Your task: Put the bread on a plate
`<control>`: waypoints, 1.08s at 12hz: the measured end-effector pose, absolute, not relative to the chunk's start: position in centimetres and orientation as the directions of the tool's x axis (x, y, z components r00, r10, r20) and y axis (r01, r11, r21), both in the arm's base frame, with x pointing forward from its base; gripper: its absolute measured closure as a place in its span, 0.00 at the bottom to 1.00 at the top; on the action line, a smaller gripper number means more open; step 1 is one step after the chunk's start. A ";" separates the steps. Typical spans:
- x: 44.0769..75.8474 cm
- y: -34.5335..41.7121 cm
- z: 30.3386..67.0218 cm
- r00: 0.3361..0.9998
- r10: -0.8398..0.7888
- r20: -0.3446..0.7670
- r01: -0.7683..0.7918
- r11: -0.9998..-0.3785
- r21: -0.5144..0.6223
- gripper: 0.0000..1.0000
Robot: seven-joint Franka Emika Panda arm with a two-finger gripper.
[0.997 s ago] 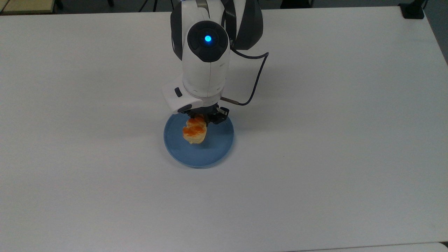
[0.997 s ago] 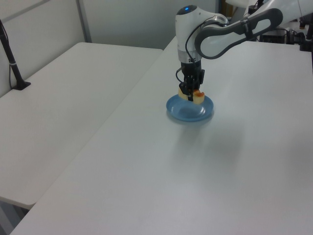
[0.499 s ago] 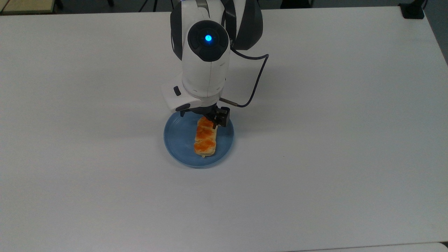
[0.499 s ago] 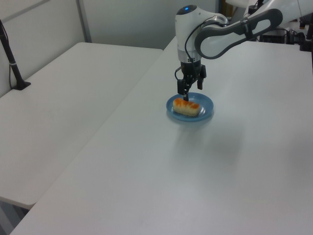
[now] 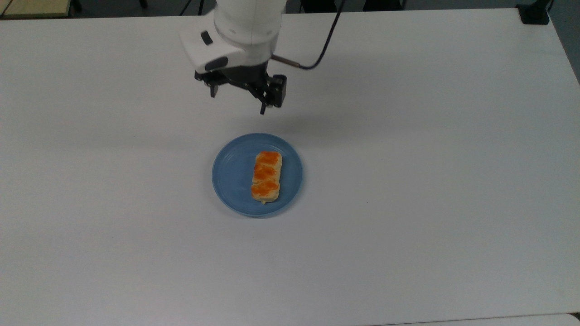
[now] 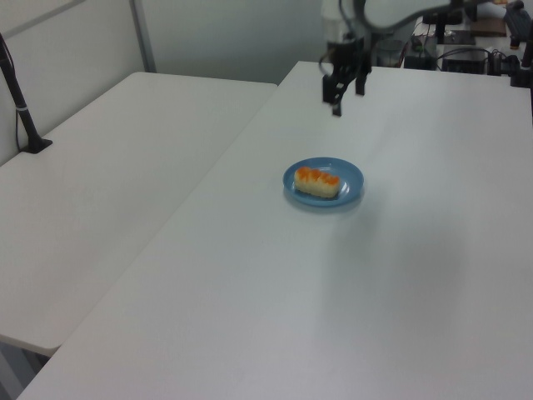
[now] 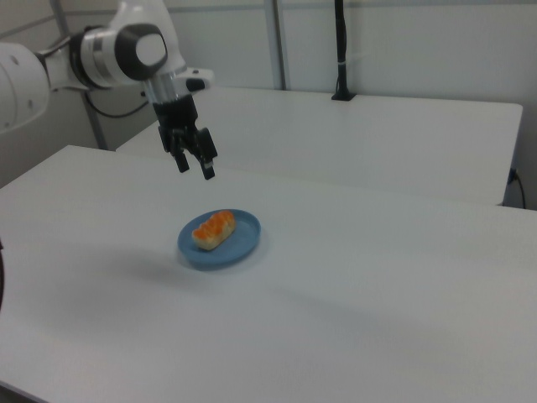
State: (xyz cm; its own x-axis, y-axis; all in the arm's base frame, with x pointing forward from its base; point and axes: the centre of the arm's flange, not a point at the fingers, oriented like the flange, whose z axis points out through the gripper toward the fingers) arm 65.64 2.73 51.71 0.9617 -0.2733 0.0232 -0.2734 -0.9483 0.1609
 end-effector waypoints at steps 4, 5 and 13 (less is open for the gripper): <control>59.8 -4.5 62.3 0.997 -0.071 0.024 -0.074 -0.987 0.145 0.00; 58.4 -5.7 64.3 0.999 -0.032 0.031 -0.036 -0.989 0.142 0.00; 55.8 -8.8 67.7 0.994 -0.047 0.095 -0.053 -0.996 0.065 0.00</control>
State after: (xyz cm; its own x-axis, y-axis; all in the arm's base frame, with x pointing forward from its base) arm 55.82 -8.75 67.72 0.9944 -0.0467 0.0951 -0.0530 -0.9965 0.0648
